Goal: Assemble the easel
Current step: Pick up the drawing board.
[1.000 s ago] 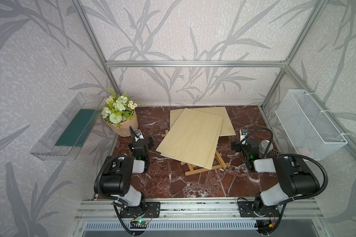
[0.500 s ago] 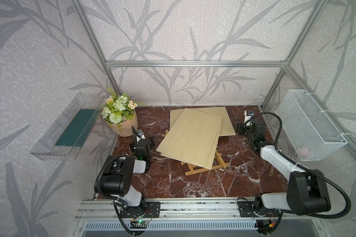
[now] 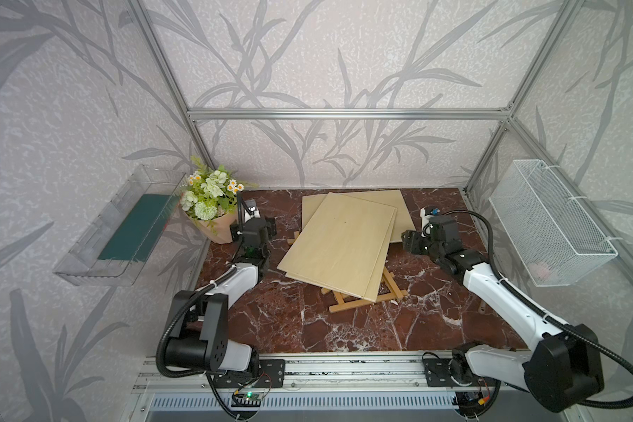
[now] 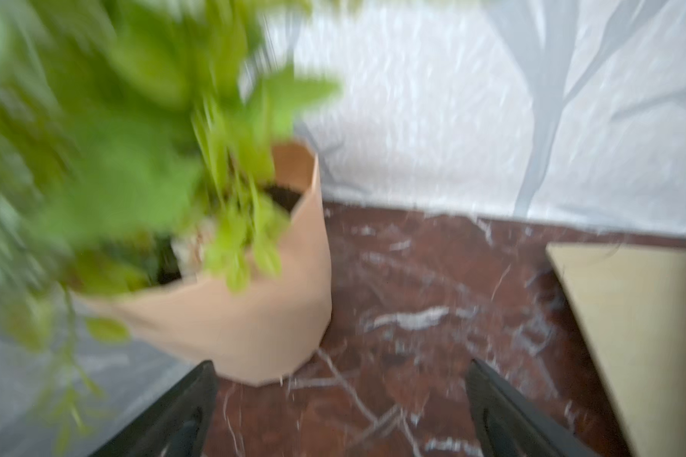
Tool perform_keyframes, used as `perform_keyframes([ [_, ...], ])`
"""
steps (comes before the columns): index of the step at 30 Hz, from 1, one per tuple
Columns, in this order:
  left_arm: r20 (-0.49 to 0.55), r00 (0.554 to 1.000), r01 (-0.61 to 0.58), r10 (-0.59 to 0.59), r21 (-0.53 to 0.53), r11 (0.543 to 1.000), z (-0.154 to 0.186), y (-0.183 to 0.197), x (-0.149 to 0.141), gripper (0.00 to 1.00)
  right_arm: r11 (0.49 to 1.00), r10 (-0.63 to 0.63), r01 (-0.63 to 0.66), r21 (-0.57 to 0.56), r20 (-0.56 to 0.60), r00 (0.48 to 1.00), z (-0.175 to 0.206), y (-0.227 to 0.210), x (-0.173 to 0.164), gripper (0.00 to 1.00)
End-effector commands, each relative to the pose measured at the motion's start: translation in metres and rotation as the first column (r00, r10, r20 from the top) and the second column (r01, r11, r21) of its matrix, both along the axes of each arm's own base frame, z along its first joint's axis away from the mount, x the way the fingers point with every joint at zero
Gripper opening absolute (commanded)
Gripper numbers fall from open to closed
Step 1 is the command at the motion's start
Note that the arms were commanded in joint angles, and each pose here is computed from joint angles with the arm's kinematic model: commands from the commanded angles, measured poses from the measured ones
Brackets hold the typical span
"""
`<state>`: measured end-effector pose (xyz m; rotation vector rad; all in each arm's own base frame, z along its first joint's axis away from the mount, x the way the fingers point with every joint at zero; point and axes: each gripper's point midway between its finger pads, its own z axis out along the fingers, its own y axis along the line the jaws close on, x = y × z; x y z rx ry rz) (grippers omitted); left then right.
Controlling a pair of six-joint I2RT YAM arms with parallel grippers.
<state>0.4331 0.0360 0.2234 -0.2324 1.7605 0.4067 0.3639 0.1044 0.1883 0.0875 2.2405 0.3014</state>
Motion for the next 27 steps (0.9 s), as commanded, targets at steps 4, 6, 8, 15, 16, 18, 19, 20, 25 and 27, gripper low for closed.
perform_keyframes([
  [4,-0.062,0.997,0.04,-0.049,-0.136,0.99,0.027,-0.032,-0.015,0.99,0.979,-0.042,0.076,0.19,-0.18,0.983,-0.01,0.021,-0.009,0.75],
  [6,-0.113,0.984,0.102,-0.135,-0.261,0.96,0.022,-0.052,-0.014,0.99,0.962,-0.038,0.095,0.254,-0.221,0.974,-0.014,0.035,-0.011,0.74],
  [8,-0.144,0.972,0.119,-0.185,-0.377,0.919,0.009,-0.068,-0.012,0.99,0.953,-0.021,0.096,0.286,-0.254,0.967,-0.016,0.05,-0.011,0.74],
  [15,-0.224,0.929,0.131,-0.293,-0.542,0.83,-0.032,-0.099,0.003,0.99,0.942,0.087,0.036,0.333,-0.347,0.934,-0.035,0.098,-0.018,0.71],
  [16,-0.239,0.925,0.122,-0.294,-0.548,0.828,-0.038,-0.101,0.006,0.99,0.939,0.097,0.036,0.342,-0.363,0.927,-0.038,0.101,-0.019,0.71],
  [18,-0.27,0.92,0.095,-0.282,-0.546,0.832,-0.047,-0.101,0.011,0.99,0.937,0.112,0.031,0.348,-0.382,0.917,-0.043,0.107,-0.02,0.71],
  [19,-0.284,0.917,0.088,-0.28,-0.541,0.836,-0.051,-0.1,0.013,0.99,0.937,0.119,0.026,0.349,-0.389,0.914,-0.045,0.109,-0.02,0.71],
  [20,-0.296,0.914,0.081,-0.277,-0.536,0.84,-0.055,-0.1,0.014,0.99,0.936,0.127,0.022,0.35,-0.398,0.909,-0.047,0.111,-0.02,0.71],
  [25,-0.359,0.885,0.076,-0.295,-0.514,0.854,-0.074,-0.102,0.017,0.99,0.934,0.155,0.016,0.357,-0.445,0.882,-0.054,0.119,-0.02,0.71],
  [27,-0.38,0.876,0.07,-0.296,-0.508,0.859,-0.08,-0.102,0.016,0.99,0.936,0.162,0.009,0.353,-0.451,0.878,-0.055,0.12,-0.02,0.71],
])
